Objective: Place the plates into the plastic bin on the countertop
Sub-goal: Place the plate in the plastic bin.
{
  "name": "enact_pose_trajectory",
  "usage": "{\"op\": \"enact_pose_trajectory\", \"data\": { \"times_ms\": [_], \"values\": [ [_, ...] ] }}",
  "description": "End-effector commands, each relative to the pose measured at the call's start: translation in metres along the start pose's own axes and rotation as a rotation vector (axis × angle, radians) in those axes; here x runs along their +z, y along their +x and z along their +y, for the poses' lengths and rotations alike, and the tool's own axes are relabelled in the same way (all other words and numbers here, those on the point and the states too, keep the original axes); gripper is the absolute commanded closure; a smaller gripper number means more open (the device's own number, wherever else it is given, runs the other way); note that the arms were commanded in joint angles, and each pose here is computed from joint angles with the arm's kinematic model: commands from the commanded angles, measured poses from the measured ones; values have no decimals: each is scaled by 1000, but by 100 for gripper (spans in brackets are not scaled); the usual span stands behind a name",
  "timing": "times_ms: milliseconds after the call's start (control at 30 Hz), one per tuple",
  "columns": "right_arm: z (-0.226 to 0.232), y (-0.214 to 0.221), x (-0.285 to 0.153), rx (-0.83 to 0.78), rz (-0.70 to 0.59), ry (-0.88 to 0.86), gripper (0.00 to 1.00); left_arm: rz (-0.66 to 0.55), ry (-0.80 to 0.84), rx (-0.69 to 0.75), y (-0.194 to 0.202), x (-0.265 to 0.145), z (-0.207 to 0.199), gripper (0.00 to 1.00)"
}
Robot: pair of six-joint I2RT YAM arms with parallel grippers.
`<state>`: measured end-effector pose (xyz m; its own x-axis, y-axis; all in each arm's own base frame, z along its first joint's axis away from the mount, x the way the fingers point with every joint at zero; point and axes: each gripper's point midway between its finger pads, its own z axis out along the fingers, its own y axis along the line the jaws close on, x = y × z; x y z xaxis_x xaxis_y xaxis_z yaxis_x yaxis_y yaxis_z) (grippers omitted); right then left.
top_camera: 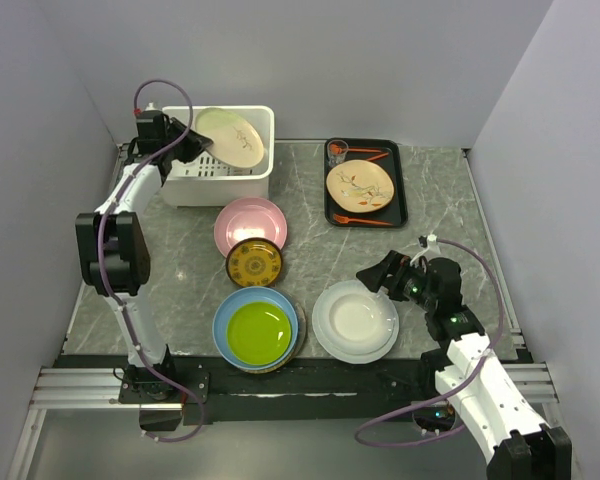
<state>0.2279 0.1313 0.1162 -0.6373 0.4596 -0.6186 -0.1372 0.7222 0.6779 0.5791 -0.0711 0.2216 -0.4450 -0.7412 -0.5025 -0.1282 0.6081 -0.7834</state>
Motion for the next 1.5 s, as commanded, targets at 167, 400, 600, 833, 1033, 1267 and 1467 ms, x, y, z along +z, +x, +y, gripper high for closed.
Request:
{"op": "enact_pose_trajectory", "data": {
  "times_ms": [167, 400, 600, 833, 1033, 1267, 1467],
  "values": [
    [6, -5, 4, -42, -13, -37, 0, -54, 182, 67, -33, 5, -53, 99],
    [4, -3, 4, -41, -11, -31, 0, -41, 164, 42, -27, 9, -34, 99],
    [4, -3, 5, -38, -9, -31, 0, -39, 138, 31, -28, 13, -22, 99],
    [1, 0, 5, -34, -3, -24, 0, -31, 91, 15, -25, 17, -6, 99],
    [-2, 2, 5, -30, 1, -14, 0, 26, 69, 3, -15, 26, 6, 98],
    [-3, 3, 4, -25, 0, -11, 0, 32, 36, -1, -11, 29, 16, 82],
    [-2, 4, 3, -21, 0, -11, 0, 24, 26, 9, -13, 28, 16, 71]
  ]
}}
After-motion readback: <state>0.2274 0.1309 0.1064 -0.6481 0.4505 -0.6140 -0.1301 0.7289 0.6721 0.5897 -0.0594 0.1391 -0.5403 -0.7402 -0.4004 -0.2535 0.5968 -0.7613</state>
